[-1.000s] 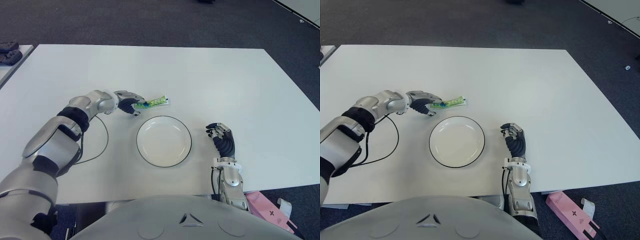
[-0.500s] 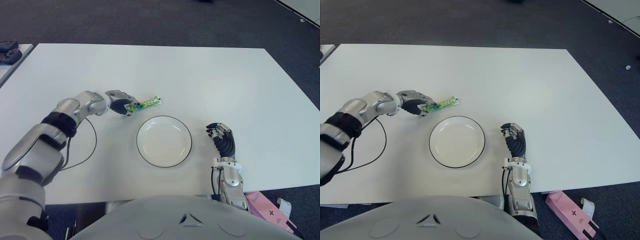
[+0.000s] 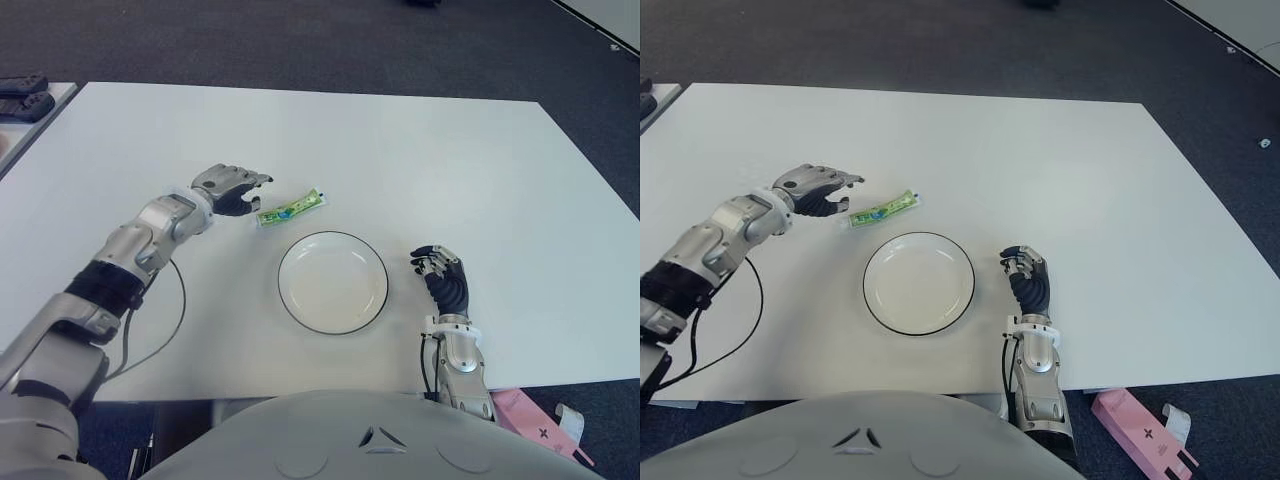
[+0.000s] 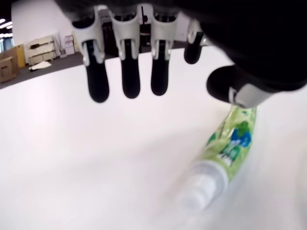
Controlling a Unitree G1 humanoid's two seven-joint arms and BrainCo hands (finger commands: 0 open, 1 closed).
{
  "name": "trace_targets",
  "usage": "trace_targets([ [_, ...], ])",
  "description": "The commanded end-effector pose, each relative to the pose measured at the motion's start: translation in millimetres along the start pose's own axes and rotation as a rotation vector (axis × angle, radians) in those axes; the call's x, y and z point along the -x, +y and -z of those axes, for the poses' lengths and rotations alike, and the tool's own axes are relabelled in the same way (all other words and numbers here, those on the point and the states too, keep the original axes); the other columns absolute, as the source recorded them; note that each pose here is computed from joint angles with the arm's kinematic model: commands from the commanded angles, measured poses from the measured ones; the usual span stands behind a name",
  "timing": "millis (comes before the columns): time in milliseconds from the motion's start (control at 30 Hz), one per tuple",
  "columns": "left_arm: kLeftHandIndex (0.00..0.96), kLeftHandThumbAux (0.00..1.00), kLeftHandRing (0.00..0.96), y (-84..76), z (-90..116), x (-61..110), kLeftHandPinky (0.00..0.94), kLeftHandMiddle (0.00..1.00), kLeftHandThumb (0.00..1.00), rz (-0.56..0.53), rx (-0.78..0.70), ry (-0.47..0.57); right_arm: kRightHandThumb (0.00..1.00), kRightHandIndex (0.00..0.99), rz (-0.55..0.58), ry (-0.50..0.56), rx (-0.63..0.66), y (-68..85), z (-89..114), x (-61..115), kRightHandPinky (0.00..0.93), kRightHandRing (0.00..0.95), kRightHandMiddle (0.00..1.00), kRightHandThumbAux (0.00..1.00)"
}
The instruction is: Put the toothpaste on the table into the plate.
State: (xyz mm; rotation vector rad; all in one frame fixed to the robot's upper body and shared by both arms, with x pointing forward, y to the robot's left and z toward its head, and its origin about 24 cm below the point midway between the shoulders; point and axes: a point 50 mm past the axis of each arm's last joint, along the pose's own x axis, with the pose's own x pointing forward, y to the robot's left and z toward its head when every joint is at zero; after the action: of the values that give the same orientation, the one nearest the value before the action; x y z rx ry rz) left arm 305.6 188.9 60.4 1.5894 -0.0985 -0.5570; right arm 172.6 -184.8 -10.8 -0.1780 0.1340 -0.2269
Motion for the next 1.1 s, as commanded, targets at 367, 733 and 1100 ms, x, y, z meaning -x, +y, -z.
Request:
trace_targets([
  [367, 0.053, 0.286, 0.215, 17.8, -11.5, -5.6, 0.333, 0.148, 0.545, -0.101, 0.116, 0.001, 0.715, 0.426, 0.005, 0.020, 0.005, 0.1, 4.0, -0.1, 0.459, 0.465, 0.458, 0.730],
  [733, 0.051, 0.279, 0.195, 18.5, -17.1, -12.1, 0.302, 0.128, 0.530, -0.095, 0.177, 0.010, 0.716, 0.427, 0.012, 0.023, -0.003, 0.4, 3.8, 0.7, 0.453, 0.462, 0.458, 0.730],
  [1100, 0.030, 0.289, 0.117, 8.2, -34.6, -30.8, 0.201, 0.085, 0.535, 0.066, 0.244, 0.050, 0.717, 0.427, 0.006, 0.016, 0.000, 0.7, 3.7, 1.6, 0.457, 0.462, 0.462, 0.730],
])
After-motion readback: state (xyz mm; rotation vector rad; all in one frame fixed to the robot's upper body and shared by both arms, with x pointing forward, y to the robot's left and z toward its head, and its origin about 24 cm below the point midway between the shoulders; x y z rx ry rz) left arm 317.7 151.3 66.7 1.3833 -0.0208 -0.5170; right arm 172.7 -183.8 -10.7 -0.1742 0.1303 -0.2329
